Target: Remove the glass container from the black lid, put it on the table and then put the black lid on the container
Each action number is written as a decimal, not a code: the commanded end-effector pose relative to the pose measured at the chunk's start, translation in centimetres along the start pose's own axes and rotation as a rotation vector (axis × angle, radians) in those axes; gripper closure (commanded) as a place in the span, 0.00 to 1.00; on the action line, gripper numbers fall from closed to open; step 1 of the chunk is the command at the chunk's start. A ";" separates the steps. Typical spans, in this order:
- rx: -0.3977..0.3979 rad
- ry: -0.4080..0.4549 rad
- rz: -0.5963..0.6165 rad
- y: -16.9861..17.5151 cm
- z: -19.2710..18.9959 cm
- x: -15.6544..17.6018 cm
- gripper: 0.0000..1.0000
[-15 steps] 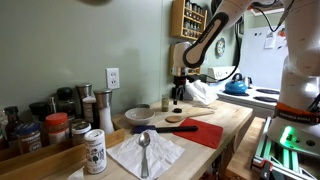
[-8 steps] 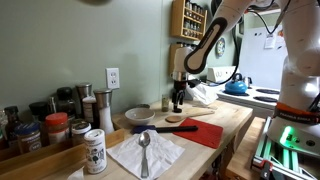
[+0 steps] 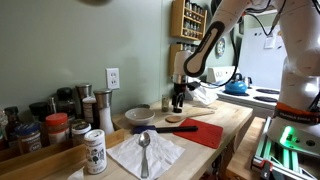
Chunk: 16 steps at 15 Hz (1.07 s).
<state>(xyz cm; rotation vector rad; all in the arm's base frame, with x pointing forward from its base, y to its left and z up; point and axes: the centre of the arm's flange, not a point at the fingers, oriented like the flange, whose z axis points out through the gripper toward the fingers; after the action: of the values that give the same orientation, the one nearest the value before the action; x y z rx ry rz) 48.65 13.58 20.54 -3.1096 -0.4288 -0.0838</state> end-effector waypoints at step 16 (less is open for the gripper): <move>-0.001 0.002 0.018 1.1 1.2 0.5 0.55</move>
<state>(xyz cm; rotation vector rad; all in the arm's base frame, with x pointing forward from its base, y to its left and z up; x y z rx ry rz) 49.42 12.85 19.94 -3.1165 -0.4034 -0.0791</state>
